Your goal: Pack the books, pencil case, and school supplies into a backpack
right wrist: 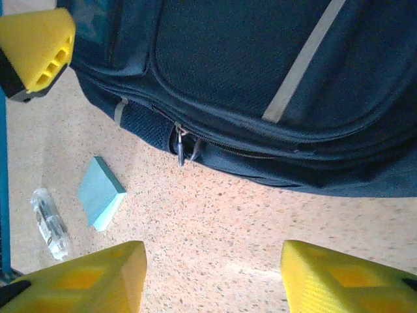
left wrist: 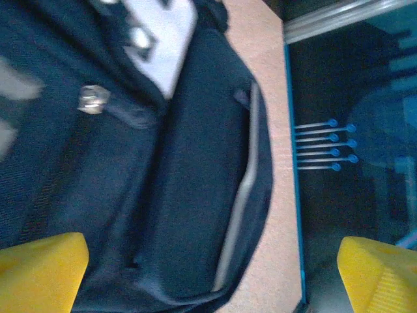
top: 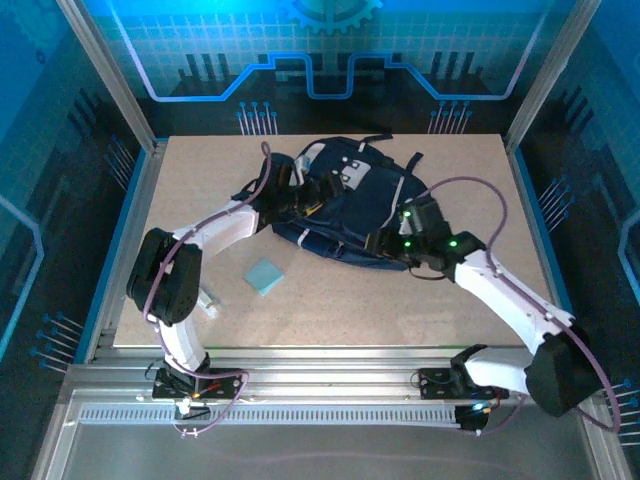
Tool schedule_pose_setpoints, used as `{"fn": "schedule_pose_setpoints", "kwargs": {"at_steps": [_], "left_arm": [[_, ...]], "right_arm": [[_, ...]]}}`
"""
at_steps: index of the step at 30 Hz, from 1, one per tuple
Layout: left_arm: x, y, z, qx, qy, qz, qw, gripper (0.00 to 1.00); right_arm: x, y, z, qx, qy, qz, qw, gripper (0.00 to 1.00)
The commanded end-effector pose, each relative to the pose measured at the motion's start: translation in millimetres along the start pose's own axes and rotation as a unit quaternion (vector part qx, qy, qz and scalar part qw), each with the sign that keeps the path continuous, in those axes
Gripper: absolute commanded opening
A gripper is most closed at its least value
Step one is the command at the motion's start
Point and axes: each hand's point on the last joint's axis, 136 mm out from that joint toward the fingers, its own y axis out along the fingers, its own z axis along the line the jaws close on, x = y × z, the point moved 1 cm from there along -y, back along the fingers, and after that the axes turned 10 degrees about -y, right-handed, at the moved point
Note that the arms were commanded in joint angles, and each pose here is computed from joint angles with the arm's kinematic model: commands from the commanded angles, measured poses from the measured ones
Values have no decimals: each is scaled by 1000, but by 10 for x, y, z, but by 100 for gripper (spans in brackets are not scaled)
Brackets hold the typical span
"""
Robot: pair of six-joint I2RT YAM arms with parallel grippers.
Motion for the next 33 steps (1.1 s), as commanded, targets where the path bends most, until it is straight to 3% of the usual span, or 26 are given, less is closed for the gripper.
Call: {"fn": "schedule_pose_setpoints", "kwargs": {"at_steps": [1,7,13,24,33], "left_arm": [[117,-127,154,3,-23,-41,999,99],[122,-197,613,57,-39,-86,994,99],[137,-129,741,54,-51,-99,992,99],[82,-40,821,38,-72,-88,993,99],[66,-26,891,42,-80,-86,992,99]], "right_arm": [[77,180,128,-37,20,-30,999,54],[7,550,324,-108,-13,-12,994,40],[-16,924,469,-127,-13,-1,992,35],[-104,1325,221,-192,20,5,981,34],[18,1444,190,-199,21,-1,980,31]]}}
